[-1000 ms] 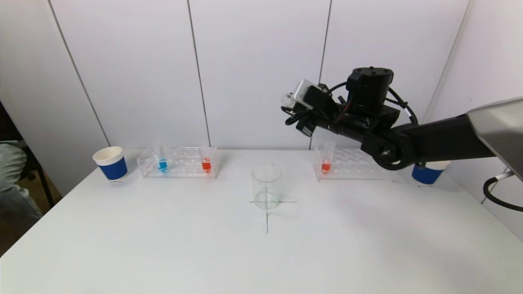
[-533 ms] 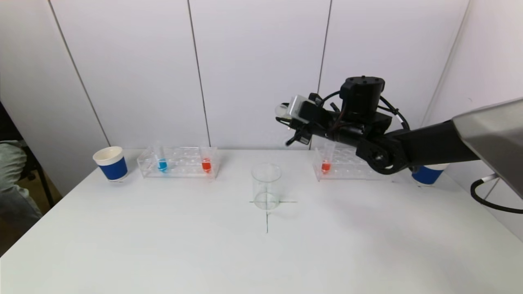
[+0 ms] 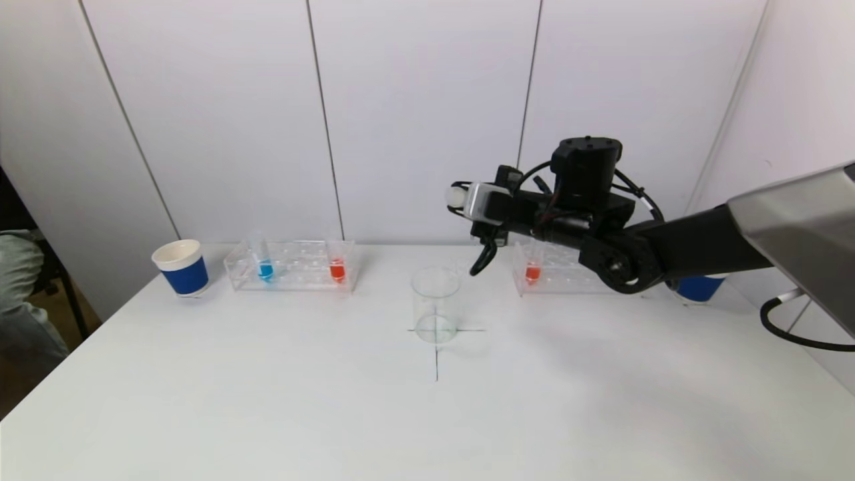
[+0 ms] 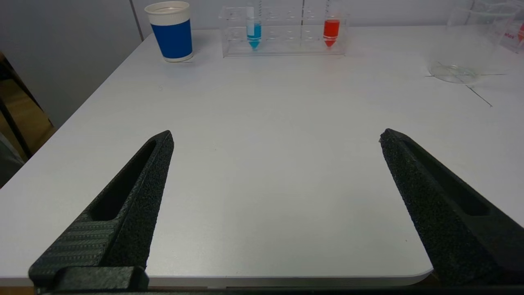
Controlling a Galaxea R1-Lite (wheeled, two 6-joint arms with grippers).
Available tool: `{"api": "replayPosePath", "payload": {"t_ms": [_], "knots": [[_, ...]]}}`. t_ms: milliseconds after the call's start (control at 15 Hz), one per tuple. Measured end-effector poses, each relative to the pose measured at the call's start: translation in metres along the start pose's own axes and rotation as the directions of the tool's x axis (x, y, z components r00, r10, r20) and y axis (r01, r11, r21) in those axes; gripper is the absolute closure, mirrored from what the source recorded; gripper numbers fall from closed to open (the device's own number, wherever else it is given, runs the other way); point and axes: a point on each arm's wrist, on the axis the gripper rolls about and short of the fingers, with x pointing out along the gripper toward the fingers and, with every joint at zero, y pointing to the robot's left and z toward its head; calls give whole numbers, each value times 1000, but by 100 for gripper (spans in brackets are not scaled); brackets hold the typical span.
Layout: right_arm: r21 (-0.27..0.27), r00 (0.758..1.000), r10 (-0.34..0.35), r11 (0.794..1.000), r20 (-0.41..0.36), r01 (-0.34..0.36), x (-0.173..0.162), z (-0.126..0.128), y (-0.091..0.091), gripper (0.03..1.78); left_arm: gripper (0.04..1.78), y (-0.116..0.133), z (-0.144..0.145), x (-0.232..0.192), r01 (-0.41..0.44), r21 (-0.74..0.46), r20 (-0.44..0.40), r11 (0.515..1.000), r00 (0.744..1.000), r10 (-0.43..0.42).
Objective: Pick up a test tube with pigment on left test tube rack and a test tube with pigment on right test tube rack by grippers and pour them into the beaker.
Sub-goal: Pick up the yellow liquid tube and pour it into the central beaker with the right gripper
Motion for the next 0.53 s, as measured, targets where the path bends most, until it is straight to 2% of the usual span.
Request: {"api": "replayPosePath", "payload": {"t_ms": [400, 533], "knots": [[-77, 1000, 14, 997, 22, -13, 3, 2, 17, 133, 6, 0, 0, 0, 0, 0, 0, 1000, 1000, 0], [-84, 1000, 22, 996, 21, -20, 3, 2, 21, 133, 6, 0, 0, 0, 0, 0, 0, 1000, 1000, 0]]}}
